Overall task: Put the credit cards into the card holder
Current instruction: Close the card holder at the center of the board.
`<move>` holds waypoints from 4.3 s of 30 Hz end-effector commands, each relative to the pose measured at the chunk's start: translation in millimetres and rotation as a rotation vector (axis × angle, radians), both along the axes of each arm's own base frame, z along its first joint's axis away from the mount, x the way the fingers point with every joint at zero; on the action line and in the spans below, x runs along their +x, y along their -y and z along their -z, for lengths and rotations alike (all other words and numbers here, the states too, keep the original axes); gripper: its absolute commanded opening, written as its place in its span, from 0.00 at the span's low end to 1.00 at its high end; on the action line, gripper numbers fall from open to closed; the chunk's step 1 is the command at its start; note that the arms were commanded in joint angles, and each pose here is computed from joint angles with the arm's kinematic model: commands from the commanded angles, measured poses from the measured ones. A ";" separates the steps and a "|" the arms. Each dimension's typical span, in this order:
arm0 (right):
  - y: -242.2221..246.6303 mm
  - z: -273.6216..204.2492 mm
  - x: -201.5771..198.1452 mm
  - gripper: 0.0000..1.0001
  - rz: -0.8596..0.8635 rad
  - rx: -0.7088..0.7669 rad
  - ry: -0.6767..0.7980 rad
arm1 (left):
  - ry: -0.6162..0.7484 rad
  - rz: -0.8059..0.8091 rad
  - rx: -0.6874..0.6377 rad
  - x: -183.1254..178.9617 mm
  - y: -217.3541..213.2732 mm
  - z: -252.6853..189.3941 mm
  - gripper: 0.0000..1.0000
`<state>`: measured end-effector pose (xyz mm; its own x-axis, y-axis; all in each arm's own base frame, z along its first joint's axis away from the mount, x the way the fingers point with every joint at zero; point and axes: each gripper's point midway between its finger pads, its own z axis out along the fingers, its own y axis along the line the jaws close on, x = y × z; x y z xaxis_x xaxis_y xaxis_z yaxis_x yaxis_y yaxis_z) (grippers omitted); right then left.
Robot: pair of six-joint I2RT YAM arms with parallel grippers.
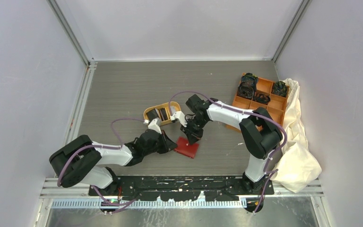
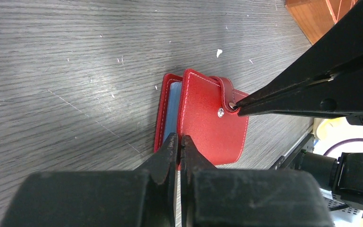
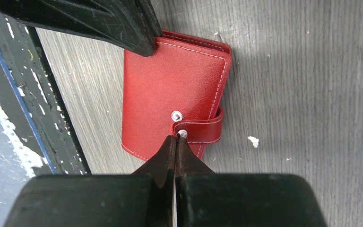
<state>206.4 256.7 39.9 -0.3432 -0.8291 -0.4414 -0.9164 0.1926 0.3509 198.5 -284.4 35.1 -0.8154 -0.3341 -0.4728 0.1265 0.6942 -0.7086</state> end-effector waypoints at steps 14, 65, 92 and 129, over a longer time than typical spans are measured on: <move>-13.6 -16.1 15.0 0.01 0.009 0.024 0.188 | 0.020 -0.002 -0.011 1.8 1.0 -1.5 0.00; -17.5 3.9 -29.9 0.01 -0.226 -0.083 0.194 | 0.039 -0.005 -0.026 1.6 -0.5 -9.0 0.00; -19.5 -41.1 -14.6 0.36 -0.124 0.046 0.160 | 0.044 0.001 -0.042 0.8 1.1 -9.5 0.00; -26.1 -31.3 37.4 0.12 0.131 0.024 0.319 | 0.032 0.011 -0.052 1.5 6.7 -8.4 0.00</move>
<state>231.4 266.9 50.6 -0.3013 -0.8121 -0.4997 -0.9493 0.3046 0.0773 196.0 -283.7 33.5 -0.8146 -0.3380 -0.4713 0.1337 0.6813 -0.7197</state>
